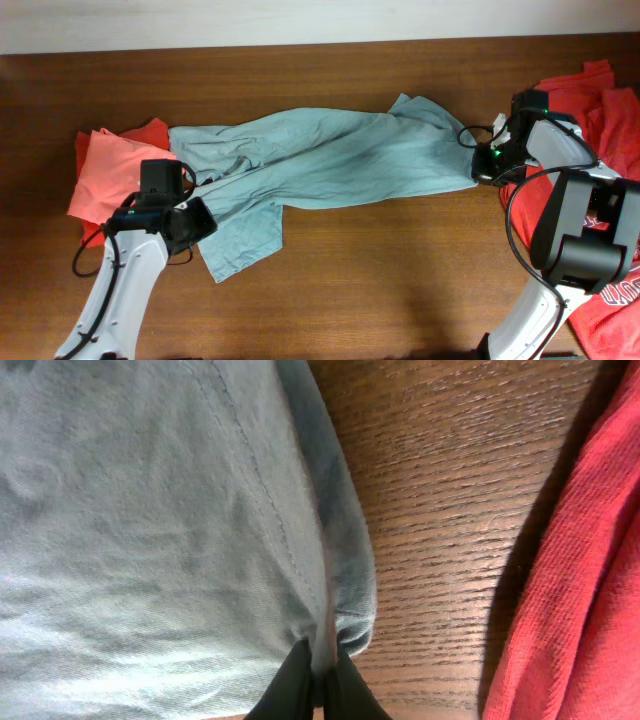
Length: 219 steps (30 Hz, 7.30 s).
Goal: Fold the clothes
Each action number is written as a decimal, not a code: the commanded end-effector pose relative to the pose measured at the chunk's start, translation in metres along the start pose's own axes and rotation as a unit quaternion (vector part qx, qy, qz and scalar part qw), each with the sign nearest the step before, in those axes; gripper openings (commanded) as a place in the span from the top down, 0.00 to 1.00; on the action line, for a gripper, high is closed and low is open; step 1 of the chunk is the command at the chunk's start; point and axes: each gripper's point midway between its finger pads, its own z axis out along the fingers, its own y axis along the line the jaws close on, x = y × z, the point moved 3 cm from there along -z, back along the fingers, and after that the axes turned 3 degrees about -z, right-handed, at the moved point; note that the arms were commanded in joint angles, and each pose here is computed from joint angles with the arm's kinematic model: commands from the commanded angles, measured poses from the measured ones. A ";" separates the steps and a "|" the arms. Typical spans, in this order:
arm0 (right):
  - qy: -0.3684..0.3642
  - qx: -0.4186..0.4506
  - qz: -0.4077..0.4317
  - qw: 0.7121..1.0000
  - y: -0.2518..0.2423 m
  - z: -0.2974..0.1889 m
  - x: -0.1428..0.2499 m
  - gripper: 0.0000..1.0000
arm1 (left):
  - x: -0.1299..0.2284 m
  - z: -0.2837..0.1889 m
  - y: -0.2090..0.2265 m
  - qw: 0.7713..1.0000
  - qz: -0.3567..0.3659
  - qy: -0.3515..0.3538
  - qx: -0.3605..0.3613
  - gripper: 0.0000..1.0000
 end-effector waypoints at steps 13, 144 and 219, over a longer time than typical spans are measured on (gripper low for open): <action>0.015 0.006 -0.001 1.000 0.000 0.005 0.006 0.92 | -0.004 0.057 0.007 0.999 -0.002 0.024 -0.042 0.55; 0.172 0.128 -0.013 0.977 0.002 -0.111 0.103 0.96 | -0.008 -0.063 -0.023 0.931 0.208 0.290 -0.076 1.00; -0.161 0.100 -0.035 0.981 -0.001 -0.044 -0.042 0.95 | -0.119 0.036 -0.064 0.987 0.153 -0.048 -0.034 1.00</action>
